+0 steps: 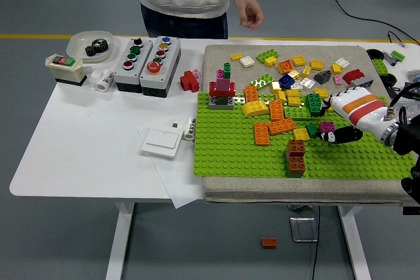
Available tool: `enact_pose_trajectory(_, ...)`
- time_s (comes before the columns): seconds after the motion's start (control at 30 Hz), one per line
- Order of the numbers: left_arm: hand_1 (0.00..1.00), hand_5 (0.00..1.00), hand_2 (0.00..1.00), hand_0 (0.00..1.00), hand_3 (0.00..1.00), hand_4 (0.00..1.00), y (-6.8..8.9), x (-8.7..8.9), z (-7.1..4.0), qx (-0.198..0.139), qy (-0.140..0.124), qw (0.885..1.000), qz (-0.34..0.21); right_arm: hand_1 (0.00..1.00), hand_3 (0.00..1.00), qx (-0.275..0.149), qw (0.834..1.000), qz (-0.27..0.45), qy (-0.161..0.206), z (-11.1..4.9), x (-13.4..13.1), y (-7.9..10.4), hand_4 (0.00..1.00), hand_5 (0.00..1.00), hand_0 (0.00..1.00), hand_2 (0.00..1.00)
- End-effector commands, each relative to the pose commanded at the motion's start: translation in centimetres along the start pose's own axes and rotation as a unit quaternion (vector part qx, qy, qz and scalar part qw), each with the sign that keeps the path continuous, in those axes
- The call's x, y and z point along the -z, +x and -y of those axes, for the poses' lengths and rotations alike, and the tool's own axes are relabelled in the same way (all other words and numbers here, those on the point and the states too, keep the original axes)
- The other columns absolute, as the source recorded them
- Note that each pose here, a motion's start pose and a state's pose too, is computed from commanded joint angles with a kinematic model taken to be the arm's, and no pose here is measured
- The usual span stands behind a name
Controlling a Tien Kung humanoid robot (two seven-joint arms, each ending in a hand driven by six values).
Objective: Pick up the brick,pile it on top of brick,press brick,pick up the brick,pile it on top of brick,press brick
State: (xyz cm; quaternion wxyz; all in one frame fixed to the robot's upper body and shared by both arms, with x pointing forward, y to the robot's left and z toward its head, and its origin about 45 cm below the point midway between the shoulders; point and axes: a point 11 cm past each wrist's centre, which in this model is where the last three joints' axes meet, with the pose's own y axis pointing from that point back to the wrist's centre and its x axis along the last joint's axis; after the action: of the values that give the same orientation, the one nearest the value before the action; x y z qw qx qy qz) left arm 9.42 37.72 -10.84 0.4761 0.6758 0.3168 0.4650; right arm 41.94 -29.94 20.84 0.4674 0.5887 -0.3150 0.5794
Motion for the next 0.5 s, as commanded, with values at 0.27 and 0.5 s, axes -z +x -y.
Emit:
enact_pose_trajectory(0.27, 0.816, 0.675, 0.815, 0.865, 0.617, 0.710, -0.1, 0.0, 0.0, 0.002, 0.000, 1.000, 0.000, 0.543, 0.599, 0.012, 1.000, 0.005, -0.011, 0.2, -0.5, -0.9, 0.854, 0.522, 0.551, 0.588)
enact_pose_trajectory(0.5, 0.817, 0.676, 0.815, 0.866, 0.617, 0.710, -0.2, 0.2, 0.0, 0.003, 0.001, 1.000, 0.002, 0.540, 0.602, 0.019, 1.000, 0.007, -0.015, 0.3, -0.8, -1.4, 0.858, 0.513, 0.550, 0.585)
